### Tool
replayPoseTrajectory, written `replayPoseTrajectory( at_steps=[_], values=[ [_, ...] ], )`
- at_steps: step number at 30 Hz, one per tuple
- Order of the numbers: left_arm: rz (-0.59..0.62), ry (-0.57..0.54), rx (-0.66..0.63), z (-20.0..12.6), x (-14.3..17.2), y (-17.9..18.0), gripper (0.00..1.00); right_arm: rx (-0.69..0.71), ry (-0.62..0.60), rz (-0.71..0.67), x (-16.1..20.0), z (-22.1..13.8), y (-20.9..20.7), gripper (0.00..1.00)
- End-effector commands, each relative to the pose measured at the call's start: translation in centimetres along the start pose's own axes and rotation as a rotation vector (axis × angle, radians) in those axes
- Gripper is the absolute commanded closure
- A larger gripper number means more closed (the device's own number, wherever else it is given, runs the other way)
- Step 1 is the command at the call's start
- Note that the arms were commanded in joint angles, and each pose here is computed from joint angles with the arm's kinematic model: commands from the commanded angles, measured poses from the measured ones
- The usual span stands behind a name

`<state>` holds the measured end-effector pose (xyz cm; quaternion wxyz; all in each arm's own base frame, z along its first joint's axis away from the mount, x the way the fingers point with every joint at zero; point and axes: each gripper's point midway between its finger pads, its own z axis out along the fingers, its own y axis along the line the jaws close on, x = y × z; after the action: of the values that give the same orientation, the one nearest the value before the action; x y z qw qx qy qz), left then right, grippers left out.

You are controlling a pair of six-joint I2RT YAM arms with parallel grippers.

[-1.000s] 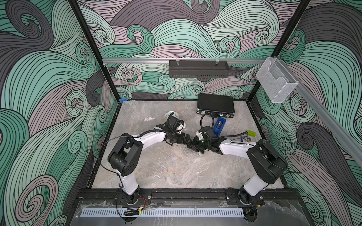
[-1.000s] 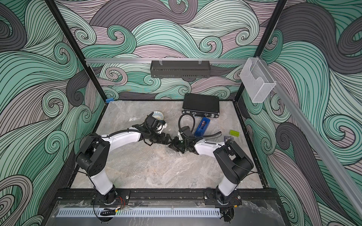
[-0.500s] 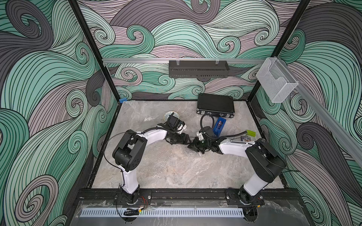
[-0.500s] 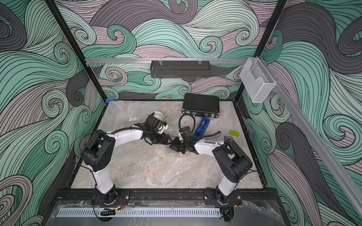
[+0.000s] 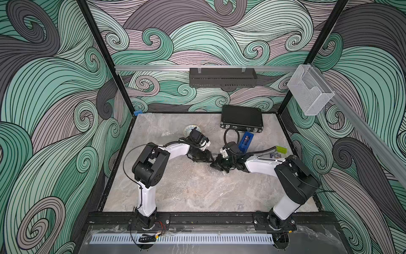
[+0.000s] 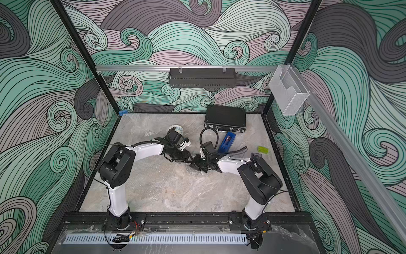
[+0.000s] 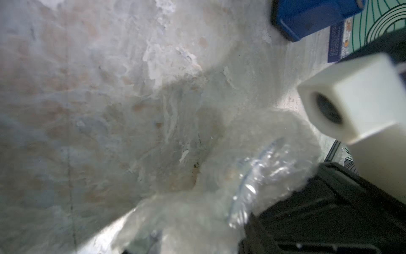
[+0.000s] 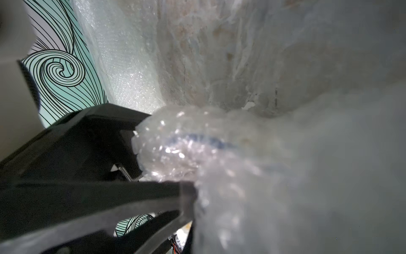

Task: Wrap bowls in bubble wrap
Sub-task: Stick the tape on the bubble wrap.

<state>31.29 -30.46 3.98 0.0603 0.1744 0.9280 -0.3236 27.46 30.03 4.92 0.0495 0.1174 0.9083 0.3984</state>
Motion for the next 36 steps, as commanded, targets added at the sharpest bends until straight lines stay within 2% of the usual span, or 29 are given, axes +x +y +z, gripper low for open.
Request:
replayPoseTrajectory(
  at_steps=[1,5,9,14,29,36],
  values=[
    [0.008,0.071,0.007,0.9,1.5,-0.4,0.47,0.008,0.028,-0.023,0.4,0.5,0.1,1.0],
    [0.005,0.071,0.007,1.0,1.5,-0.4,0.5,0.009,0.032,-0.029,0.4,0.4,0.2,1.0],
    [0.005,0.08,0.003,1.2,1.5,-0.4,0.58,0.012,0.035,-0.028,0.4,0.4,0.2,1.0],
    [0.001,0.09,-0.025,1.5,1.7,0.0,0.59,0.013,0.028,-0.034,0.4,-0.1,0.5,1.0],
    [0.002,0.085,-0.043,1.4,1.6,0.0,0.61,-0.014,0.027,-0.062,0.6,-1.8,2.5,0.67],
    [0.007,0.081,-0.047,1.3,1.5,-0.2,0.62,-0.031,0.032,-0.072,0.9,-2.6,3.3,0.6]
  ],
)
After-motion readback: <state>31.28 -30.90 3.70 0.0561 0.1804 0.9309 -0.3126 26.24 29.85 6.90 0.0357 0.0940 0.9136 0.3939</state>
